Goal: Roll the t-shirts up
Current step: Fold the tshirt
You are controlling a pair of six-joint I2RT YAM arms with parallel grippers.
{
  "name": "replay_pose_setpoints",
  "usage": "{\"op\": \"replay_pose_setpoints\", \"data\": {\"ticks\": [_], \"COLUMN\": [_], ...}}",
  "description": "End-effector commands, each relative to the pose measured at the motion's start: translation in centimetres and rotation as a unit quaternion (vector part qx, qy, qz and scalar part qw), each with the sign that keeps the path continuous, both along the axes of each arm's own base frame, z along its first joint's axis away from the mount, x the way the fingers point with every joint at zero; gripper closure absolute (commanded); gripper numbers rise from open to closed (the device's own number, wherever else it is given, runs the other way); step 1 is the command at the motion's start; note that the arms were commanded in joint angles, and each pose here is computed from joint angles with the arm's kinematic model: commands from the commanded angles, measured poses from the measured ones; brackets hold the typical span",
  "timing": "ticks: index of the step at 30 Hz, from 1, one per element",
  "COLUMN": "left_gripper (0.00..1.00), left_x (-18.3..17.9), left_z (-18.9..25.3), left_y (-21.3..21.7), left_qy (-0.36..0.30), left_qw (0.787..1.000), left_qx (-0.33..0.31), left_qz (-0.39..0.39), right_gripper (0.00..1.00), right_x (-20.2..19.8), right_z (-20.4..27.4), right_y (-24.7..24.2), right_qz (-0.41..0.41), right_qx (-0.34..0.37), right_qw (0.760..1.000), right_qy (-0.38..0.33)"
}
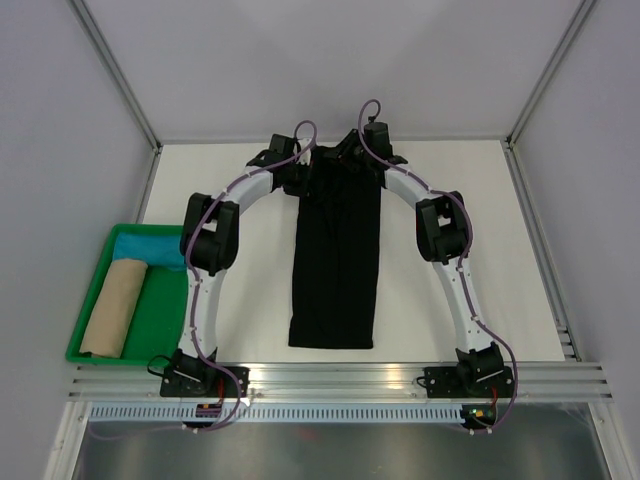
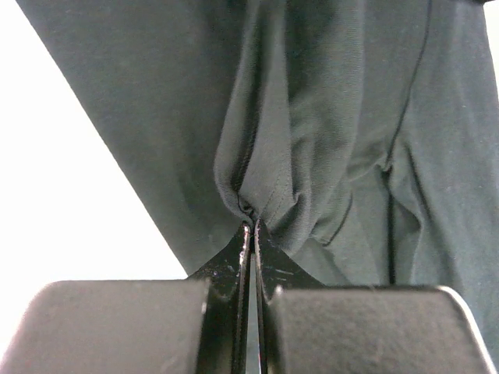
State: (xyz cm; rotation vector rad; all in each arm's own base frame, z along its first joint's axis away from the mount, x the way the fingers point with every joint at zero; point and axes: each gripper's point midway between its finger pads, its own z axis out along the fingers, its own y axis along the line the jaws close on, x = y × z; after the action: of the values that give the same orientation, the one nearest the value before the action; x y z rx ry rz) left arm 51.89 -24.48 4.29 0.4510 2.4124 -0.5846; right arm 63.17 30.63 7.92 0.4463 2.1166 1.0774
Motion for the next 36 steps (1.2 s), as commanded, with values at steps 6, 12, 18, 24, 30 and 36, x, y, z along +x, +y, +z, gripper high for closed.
{"op": "replay_pose_setpoints", "data": {"ticks": [6, 12, 18, 24, 30, 36], "left_gripper": [0.96, 0.95, 0.72, 0.63, 0.63, 0.64], "left_x": [0.5, 0.9, 0.3, 1.2, 1.6, 0.8], "left_z": [4.2, 3.8, 4.1, 6.5, 7.1, 6.6], "left_y": [0.7, 0.8, 0.5, 1.5, 0.8, -2.2], "left_qy": [-0.030, -0.035, -0.037, -0.076, -0.077, -0.080], "left_qw": [0.999, 0.999, 0.999, 0.997, 0.997, 0.996], "left_qx": [-0.033, -0.028, -0.032, -0.009, -0.014, -0.016], "left_qz": [0.022, 0.024, 0.000, 0.006, 0.001, -0.040], "right_gripper": [0.52, 0.80, 0.68, 0.70, 0.91, 1.00], "right_x": [0.8, -0.7, -1.4, -1.4, -1.6, -1.7], "right_z": [9.2, 5.6, 3.5, 3.2, 4.3, 4.0], "right_y": [-0.6, -1.6, -2.1, -3.0, -3.1, -0.8], "right_qz": [0.019, 0.025, 0.029, 0.022, 0.027, 0.049], "right_qx": [-0.029, -0.054, -0.077, -0.111, -0.119, -0.058], "right_qw": [0.991, 0.994, 0.994, 0.991, 0.989, 0.992], "right_qy": [-0.128, -0.090, -0.072, -0.071, -0.087, -0.097]}}
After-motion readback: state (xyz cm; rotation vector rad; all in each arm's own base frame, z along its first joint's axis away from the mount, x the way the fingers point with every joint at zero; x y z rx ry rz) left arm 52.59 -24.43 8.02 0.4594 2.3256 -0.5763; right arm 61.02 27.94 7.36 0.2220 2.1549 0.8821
